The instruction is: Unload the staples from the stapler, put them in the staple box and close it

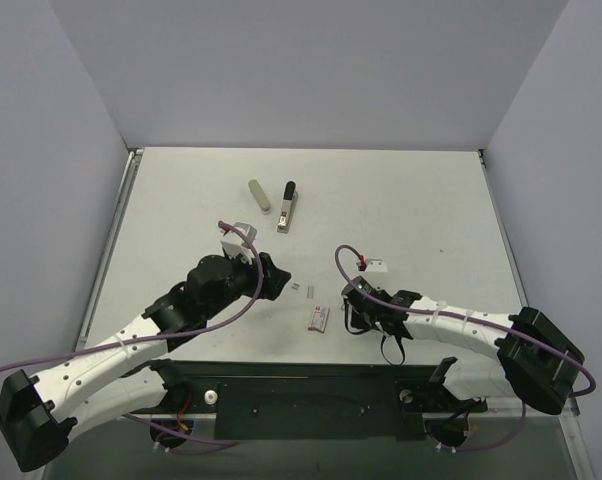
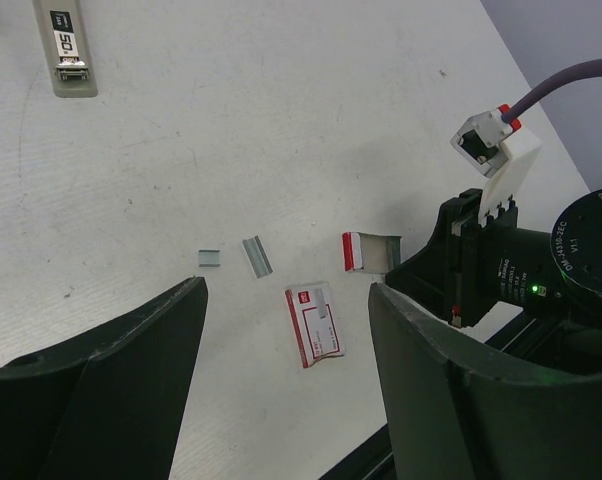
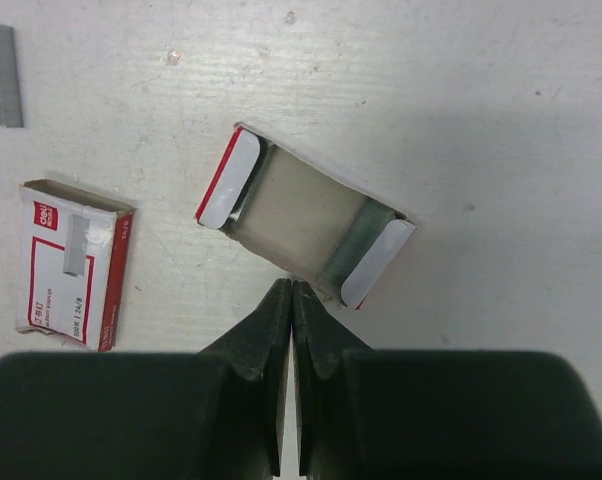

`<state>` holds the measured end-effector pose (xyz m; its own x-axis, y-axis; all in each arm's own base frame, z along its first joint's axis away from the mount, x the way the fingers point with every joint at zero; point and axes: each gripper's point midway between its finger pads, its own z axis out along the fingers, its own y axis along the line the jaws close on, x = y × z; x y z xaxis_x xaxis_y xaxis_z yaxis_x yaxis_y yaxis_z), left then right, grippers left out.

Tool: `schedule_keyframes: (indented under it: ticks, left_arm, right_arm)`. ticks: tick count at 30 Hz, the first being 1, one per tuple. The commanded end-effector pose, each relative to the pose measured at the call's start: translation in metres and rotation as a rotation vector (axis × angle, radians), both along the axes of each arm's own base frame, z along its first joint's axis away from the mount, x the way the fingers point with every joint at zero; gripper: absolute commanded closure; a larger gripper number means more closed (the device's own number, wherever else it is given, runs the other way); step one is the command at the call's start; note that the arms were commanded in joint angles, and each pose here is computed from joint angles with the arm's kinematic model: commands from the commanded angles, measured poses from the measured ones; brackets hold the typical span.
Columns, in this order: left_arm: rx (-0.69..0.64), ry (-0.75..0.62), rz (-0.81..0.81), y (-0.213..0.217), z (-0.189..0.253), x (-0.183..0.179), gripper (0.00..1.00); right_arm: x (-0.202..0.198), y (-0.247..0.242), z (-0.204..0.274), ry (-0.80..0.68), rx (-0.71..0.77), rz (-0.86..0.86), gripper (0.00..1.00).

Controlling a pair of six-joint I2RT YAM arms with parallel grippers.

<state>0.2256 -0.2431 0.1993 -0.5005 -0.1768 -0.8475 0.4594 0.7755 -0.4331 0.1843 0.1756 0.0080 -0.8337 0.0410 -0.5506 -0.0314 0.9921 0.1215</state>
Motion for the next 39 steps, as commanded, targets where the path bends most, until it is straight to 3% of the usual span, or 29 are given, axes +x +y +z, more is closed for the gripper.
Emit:
schedule_keyframes:
  ticks: [1,16,26,28,31,33,39]
  left_arm:
    - [-0.024,-0.025,0.013,0.003,0.009,-0.001,0.24]
    - [-0.032,-0.034,0.021,0.009,0.012,-0.004,0.24]
    - [-0.047,-0.041,0.016,0.011,0.014,-0.008,0.25]
    - [-0.056,-0.05,0.016,0.013,0.019,-0.009,0.24]
    - [-0.058,-0.058,0.022,0.016,0.023,-0.011,0.24]
    - [-0.061,-0.06,0.021,0.018,0.025,-0.012,0.24]
    - [-0.06,-0.063,0.031,0.023,0.021,-0.014,0.23]
  right_arm:
    - [0.002,-0.021,0.002,-0.006,-0.052,-0.043,1.0]
    - [0.012,-0.041,-0.003,0.026,-0.07,-0.124,1.0]
    - [0.022,-0.024,0.03,-0.02,-0.024,-0.078,1.0]
    - [0.024,-0.014,0.042,-0.047,0.008,-0.056,0.94]
    - [0.029,0.004,0.062,-0.091,0.034,-0.028,0.7]
    - [0.033,0.016,0.07,-0.106,0.04,-0.016,0.62]
    - [0.046,0.061,0.08,-0.104,0.048,0.036,0.54]
